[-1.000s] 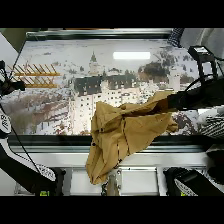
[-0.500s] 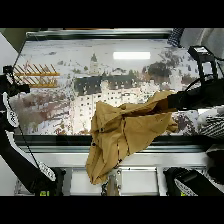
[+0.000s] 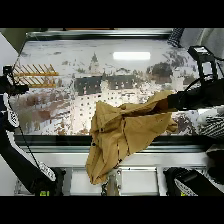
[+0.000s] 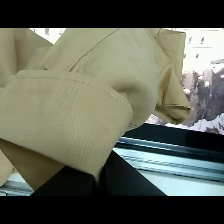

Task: Fold the clothes and pants, and hang the long-sleeved shirts on hangers.

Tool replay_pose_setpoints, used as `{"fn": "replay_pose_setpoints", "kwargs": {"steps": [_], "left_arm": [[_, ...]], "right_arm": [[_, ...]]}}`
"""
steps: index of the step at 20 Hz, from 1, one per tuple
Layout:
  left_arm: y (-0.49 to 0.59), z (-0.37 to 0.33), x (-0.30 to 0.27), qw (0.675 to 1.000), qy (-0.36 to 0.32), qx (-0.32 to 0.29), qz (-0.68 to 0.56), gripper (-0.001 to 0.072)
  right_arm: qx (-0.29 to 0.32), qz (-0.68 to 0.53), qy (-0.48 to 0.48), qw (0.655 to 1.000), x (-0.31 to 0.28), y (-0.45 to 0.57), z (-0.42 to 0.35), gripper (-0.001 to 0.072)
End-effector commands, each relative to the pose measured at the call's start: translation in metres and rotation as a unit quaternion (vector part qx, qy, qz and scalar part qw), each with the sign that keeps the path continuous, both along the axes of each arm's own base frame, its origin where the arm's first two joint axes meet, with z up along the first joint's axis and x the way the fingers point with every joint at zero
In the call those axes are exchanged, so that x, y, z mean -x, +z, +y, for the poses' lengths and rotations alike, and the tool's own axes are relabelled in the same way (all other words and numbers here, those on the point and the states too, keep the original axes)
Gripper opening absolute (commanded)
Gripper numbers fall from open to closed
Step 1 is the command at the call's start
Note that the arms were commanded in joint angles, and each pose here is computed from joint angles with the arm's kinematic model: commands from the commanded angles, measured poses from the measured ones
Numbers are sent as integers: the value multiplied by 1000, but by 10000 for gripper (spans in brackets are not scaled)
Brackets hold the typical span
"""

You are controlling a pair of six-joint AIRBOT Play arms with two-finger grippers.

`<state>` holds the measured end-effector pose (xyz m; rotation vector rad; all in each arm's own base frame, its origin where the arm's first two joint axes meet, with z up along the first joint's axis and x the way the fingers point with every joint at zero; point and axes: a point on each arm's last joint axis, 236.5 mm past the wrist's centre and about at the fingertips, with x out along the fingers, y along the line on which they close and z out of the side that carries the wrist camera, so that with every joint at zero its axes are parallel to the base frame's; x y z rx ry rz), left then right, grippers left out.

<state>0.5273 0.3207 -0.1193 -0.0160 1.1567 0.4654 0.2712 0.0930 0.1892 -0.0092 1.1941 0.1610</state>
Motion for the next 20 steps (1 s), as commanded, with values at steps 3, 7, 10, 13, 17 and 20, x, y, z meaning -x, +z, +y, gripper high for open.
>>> {"fn": "replay_pose_setpoints", "kwargs": {"steps": [3, 7, 10, 13, 17, 20], "left_arm": [[-3, -5, 0, 1000, 3, 10, 0, 31], [5, -13, -6, 1000, -5, 8, -3, 30], [28, -22, -13, 1000, -17, -3, -13, 30], [67, -28, -15, 999, -21, -12, -32, 30], [124, -42, -17, 997, -29, -26, -61, 30], [166, -64, -20, 995, -52, -38, -81, 30]], "right_arm": [[0, 1, 0, 1000, 0, 0, 0, 24], [0, 1, 0, 1000, 0, 0, 0, 23], [0, 1, 0, 1000, 0, 0, 0, 24], [0, 1, 0, 1000, 0, 0, 0, 23], [0, 1, 0, 1000, 0, 0, 0, 24], [0, 1, 0, 1000, 0, 0, 0, 24]]}}
